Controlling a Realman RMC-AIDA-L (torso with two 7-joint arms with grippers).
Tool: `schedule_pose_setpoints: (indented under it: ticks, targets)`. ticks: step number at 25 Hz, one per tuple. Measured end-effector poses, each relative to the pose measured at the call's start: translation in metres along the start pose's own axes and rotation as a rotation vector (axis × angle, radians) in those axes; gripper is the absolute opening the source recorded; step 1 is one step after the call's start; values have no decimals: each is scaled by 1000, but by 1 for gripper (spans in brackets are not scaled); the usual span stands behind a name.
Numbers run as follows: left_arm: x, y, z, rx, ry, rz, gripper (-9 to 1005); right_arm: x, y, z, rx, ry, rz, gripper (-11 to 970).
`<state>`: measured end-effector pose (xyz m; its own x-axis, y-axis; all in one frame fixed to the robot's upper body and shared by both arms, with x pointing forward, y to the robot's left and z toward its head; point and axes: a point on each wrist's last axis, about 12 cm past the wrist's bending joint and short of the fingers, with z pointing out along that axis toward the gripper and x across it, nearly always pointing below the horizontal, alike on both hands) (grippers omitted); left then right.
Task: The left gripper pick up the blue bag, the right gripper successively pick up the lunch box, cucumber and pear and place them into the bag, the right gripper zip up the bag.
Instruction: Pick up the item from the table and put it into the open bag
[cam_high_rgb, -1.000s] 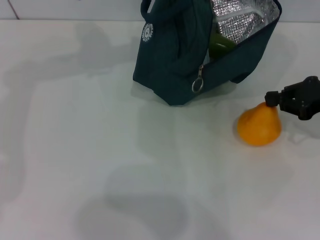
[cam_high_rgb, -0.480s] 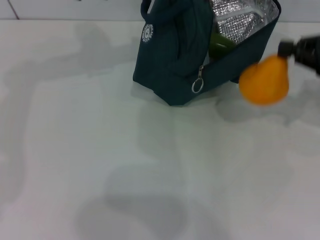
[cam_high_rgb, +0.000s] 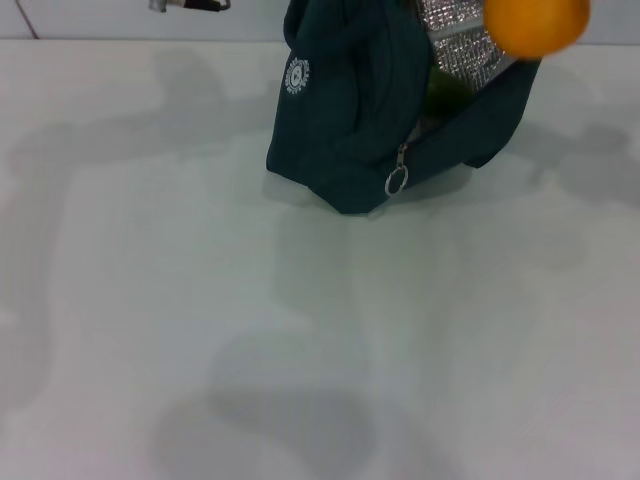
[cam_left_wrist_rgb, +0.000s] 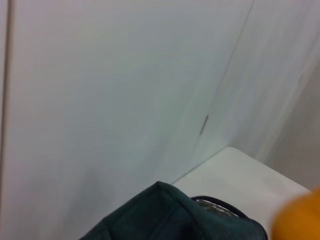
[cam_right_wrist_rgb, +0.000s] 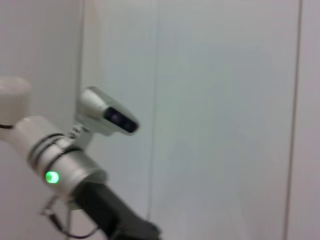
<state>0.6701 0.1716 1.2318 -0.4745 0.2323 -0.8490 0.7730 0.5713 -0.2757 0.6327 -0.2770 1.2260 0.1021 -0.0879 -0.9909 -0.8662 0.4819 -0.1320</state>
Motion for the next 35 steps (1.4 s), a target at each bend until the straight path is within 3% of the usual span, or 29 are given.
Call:
schedule_pose_setpoints:
  ticks: [6,12,27,35]
  targets:
    - [1,-2,0,23,5,-13,36,11,-3,32,54,56,-72,78]
    - [1,-3,0,29,9,-19,36,28,4,57,35,110,-44,88]
    - [6,-3,-2,42,23,-27,37,43,4,65,75,198,-33,114]
    - [12,-3,-2,48,25,-57,36,53,6,64,64,300,36,128]
